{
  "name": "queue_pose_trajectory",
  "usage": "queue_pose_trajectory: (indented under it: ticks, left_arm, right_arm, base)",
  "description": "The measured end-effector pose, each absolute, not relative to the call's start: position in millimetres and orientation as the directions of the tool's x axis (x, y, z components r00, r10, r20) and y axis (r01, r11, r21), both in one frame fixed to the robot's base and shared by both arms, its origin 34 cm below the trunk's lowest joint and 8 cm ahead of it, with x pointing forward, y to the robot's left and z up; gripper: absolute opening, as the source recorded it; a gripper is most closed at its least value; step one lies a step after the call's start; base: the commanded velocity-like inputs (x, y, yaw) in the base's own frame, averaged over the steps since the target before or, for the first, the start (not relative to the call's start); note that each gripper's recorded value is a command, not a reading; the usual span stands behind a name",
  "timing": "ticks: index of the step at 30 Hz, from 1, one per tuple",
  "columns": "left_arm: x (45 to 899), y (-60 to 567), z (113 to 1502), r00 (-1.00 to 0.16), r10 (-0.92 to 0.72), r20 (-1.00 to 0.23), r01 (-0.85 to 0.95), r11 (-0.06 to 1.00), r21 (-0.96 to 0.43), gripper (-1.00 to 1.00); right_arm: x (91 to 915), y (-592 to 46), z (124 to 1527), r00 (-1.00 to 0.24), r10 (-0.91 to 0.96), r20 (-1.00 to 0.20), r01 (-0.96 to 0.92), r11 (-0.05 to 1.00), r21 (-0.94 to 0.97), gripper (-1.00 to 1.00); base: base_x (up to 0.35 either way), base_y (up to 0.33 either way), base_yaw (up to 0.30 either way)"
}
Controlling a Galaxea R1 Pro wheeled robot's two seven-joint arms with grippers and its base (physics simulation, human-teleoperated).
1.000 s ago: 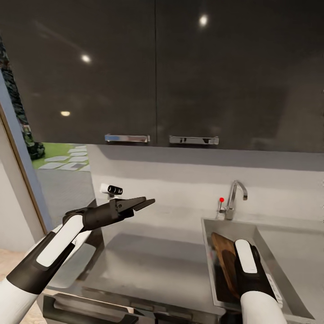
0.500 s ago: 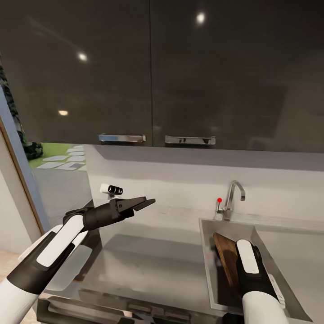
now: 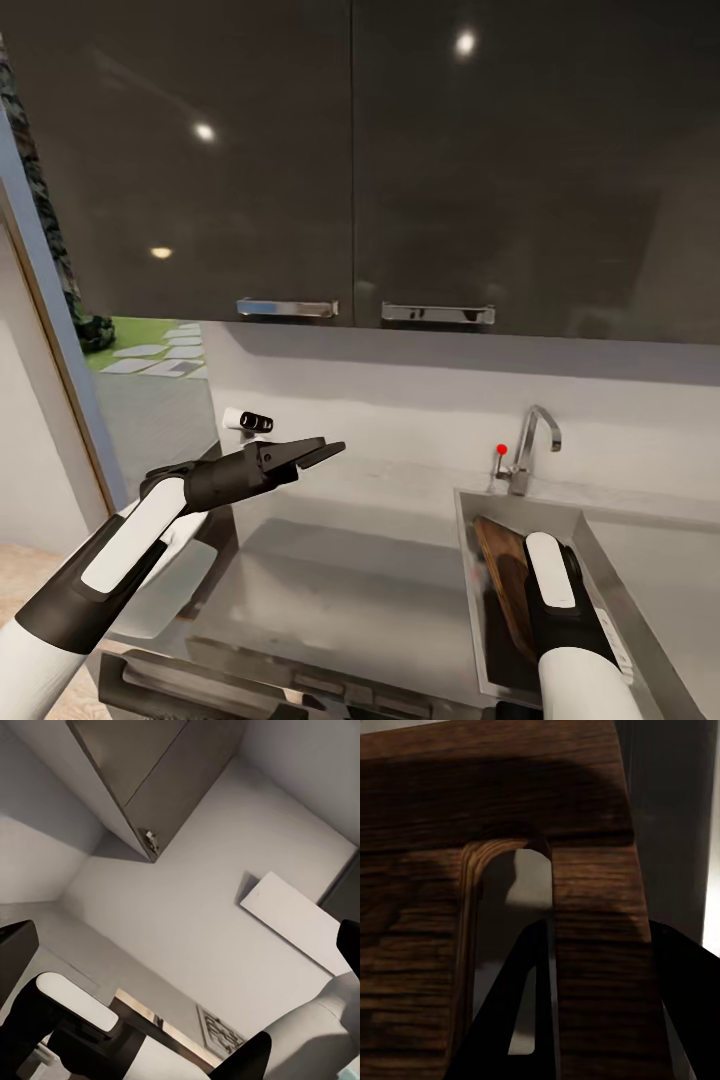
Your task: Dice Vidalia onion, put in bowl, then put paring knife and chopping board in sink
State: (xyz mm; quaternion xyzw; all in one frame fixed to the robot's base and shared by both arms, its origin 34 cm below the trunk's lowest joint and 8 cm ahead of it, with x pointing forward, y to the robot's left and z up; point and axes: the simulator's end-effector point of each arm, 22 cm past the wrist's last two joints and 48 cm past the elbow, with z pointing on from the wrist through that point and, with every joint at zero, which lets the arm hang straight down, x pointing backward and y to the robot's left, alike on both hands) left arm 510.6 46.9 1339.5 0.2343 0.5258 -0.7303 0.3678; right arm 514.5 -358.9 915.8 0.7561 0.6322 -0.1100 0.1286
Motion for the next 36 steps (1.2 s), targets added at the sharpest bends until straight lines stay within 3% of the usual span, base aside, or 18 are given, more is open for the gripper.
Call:
queue_pose_trajectory:
  ticks: [21, 36]
  left_arm:
    - [510.6, 46.9, 1339.5, -0.619, -0.291, -0.729, 0.784, -0.176, -0.595, 1.00]
    - [506.8, 46.8, 1344.0, -0.611, -0.290, -0.736, 0.790, -0.177, -0.587, 1.00]
  right_arm:
    - [514.4, -358.0, 915.5, 0.177, 0.929, -0.325, 0.984, -0.169, 0.055, -1.00]
    - [515.2, -357.7, 919.8, 0.181, 0.930, -0.320, 0.983, -0.169, 0.065, -1.00]
  base:
    - [0.000, 0.000, -0.006]
    - [0.000, 0.000, -0.200]
